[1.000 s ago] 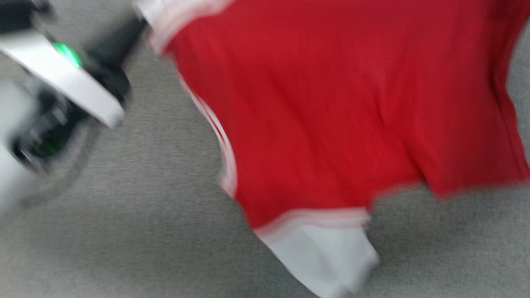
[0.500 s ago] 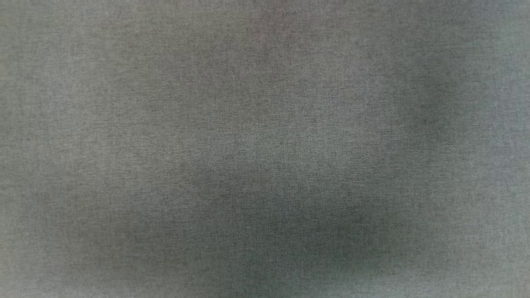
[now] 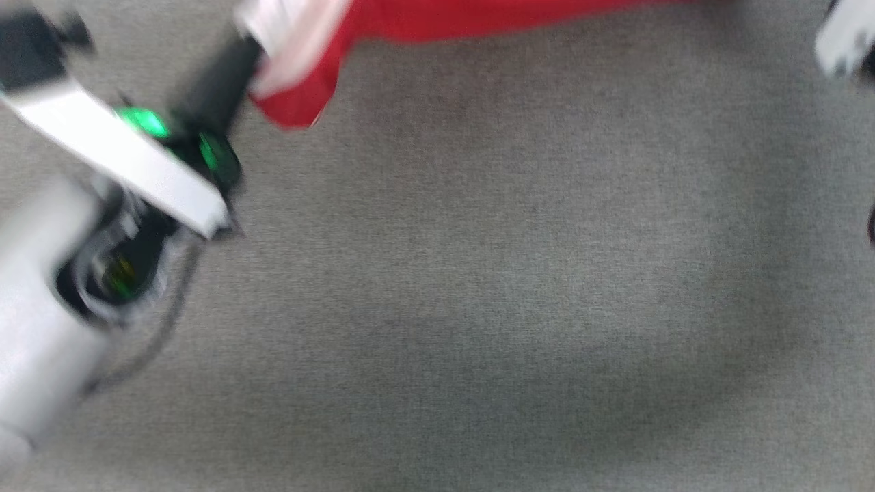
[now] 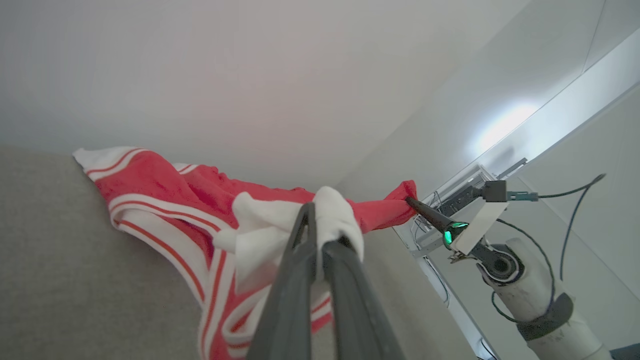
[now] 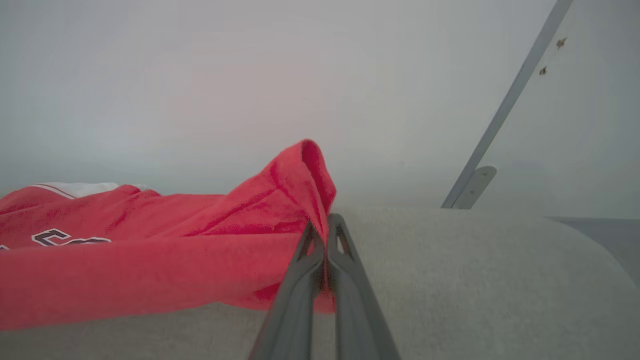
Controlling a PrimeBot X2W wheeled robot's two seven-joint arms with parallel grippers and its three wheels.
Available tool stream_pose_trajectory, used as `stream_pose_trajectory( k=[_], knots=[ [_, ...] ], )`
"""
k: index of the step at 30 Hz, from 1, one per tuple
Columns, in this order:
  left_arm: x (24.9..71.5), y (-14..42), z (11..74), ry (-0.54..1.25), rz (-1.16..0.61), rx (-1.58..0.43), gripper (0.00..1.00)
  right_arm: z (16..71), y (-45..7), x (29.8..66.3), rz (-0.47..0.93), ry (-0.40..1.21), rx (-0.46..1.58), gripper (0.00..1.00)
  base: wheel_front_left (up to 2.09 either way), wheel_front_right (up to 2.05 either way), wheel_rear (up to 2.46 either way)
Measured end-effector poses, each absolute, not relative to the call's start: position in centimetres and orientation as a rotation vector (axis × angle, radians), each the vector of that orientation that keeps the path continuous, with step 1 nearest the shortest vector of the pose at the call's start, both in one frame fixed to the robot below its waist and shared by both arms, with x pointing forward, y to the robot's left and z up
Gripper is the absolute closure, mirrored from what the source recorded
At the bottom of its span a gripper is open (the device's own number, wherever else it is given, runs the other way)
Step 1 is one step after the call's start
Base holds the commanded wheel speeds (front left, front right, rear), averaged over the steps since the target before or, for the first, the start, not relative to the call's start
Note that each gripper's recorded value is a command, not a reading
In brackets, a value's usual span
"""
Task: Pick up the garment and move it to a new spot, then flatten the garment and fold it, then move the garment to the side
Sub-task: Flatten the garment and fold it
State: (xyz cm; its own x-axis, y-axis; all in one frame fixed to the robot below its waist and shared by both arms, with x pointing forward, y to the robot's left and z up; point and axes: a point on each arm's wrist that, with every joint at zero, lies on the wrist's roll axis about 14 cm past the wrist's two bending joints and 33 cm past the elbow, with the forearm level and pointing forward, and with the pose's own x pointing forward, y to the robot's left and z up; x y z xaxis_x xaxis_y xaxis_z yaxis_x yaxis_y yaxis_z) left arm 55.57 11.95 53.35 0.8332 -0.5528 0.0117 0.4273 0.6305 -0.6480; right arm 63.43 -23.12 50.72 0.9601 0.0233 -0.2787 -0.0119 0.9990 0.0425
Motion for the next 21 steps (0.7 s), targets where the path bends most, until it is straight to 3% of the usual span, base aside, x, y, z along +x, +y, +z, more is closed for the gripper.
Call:
stream_pose_trajectory(
  k=[8,15,21],
  knots=[
    [46.6,11.4,49.5,0.322,-0.579,-0.716,1.00,44.5,-24.2,53.9,0.047,0.451,0.110,1.00,0.00,0.00,0.00],
    [41.1,11.1,47.1,0.388,-0.594,-0.654,1.00,42.5,-24.2,45.1,0.039,0.562,0.165,1.00,0.00,0.00,0.00],
    [37.3,11.1,45.9,0.443,-0.601,-0.644,1.00,42.5,-23.9,40.0,0.006,0.612,0.208,1.00,0.00,0.00,0.00]
  ],
)
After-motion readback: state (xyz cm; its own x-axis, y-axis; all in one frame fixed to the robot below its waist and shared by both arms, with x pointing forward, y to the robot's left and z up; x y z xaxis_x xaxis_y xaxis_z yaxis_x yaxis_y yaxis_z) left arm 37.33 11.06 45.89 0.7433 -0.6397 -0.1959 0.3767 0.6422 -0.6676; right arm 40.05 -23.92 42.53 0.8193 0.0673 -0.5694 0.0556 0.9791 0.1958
